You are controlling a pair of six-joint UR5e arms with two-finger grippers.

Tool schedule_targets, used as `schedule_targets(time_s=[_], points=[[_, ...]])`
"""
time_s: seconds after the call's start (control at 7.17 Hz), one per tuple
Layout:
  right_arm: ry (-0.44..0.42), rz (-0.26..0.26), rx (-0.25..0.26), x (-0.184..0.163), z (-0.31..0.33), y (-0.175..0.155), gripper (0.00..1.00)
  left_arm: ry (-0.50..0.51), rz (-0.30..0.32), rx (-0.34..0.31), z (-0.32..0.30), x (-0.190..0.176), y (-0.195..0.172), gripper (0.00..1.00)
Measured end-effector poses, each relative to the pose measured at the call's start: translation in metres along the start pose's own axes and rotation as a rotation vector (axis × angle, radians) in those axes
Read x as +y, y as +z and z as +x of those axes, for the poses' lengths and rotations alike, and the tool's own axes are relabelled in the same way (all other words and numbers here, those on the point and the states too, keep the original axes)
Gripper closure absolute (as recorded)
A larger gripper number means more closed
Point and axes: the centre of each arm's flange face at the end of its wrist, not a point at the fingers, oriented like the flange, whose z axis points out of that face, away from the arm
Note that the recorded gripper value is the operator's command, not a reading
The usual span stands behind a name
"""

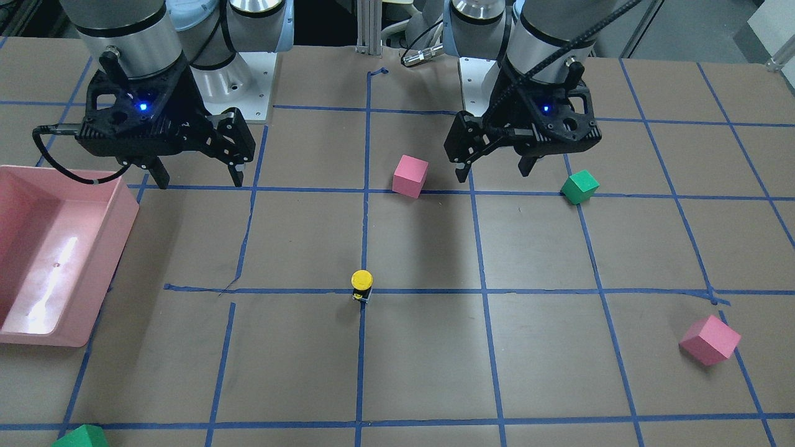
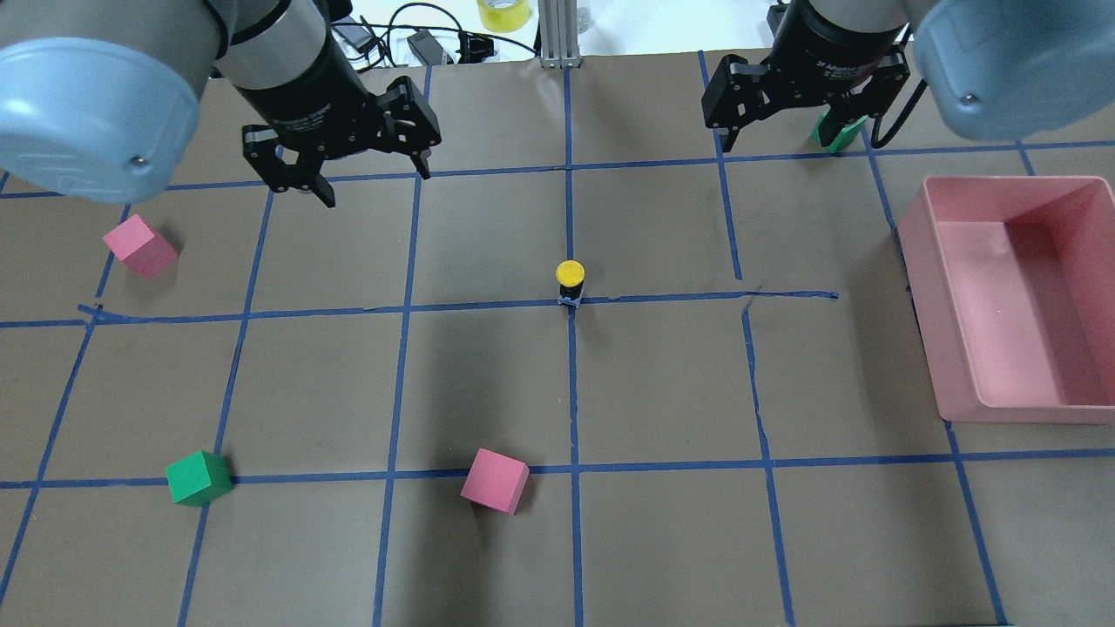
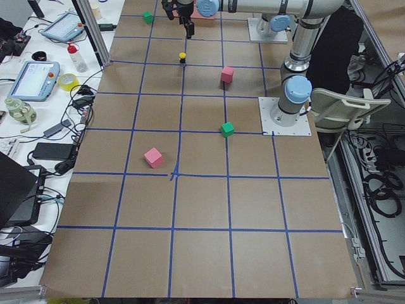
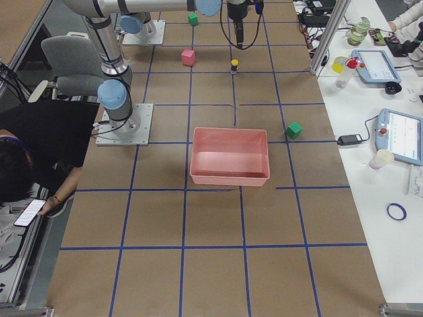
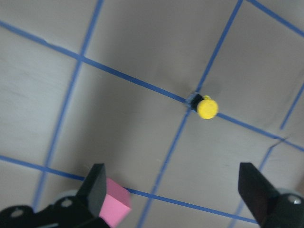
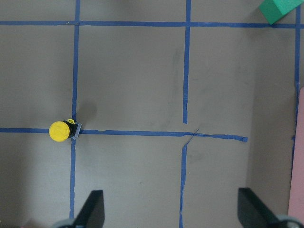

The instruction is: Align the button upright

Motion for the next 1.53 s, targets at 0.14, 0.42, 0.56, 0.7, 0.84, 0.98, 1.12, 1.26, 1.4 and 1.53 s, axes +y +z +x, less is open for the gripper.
schedule_targets(time_s=[0.14, 0.42, 0.56, 0.7, 0.84, 0.98, 1.12, 1.26, 1.4, 1.53], points=[[0.0, 0.001, -0.002, 0.0, 0.0, 0.0, 0.0, 0.099, 0.026, -0.034, -0.008, 0.004, -0.011, 0.0], [0.001, 0.0, -0.003, 0.0, 0.0, 0.001, 0.0, 0.152, 0.061, -0.046, -0.018, 0.008, -0.026, 0.0], [0.001, -0.001, -0.004, 0.0, 0.0, 0.001, 0.0, 0.157, 0.069, -0.049, -0.02, 0.01, -0.03, 0.0], [0.001, -0.001, -0.004, 0.0, 0.0, 0.001, 0.0, 0.157, 0.06, -0.051, -0.022, 0.012, -0.025, 0.0], [0.001, -0.002, -0.005, 0.0, 0.0, 0.001, 0.0, 0.147, 0.043, -0.051, -0.028, 0.012, -0.017, 0.0], [0.001, -0.002, -0.005, 0.0, 0.0, 0.001, 0.0, 0.123, 0.033, -0.051, -0.039, 0.007, -0.012, 0.0], [0.001, -0.003, -0.005, 0.0, 0.0, 0.001, 0.0, 0.1, 0.029, -0.052, -0.05, 0.002, -0.01, 0.0], [0.001, -0.003, -0.005, 0.0, 0.001, 0.001, 0.0, 0.089, 0.028, -0.054, -0.055, 0.0, -0.01, 0.0], [0.001, -0.003, -0.005, 0.0, 0.001, 0.001, 0.0, 0.086, 0.027, -0.055, -0.057, 0.0, -0.011, 0.0], [0.001, -0.003, -0.005, 0.0, 0.001, 0.001, 0.0, 0.085, 0.026, -0.055, -0.058, 0.001, -0.011, 0.0]])
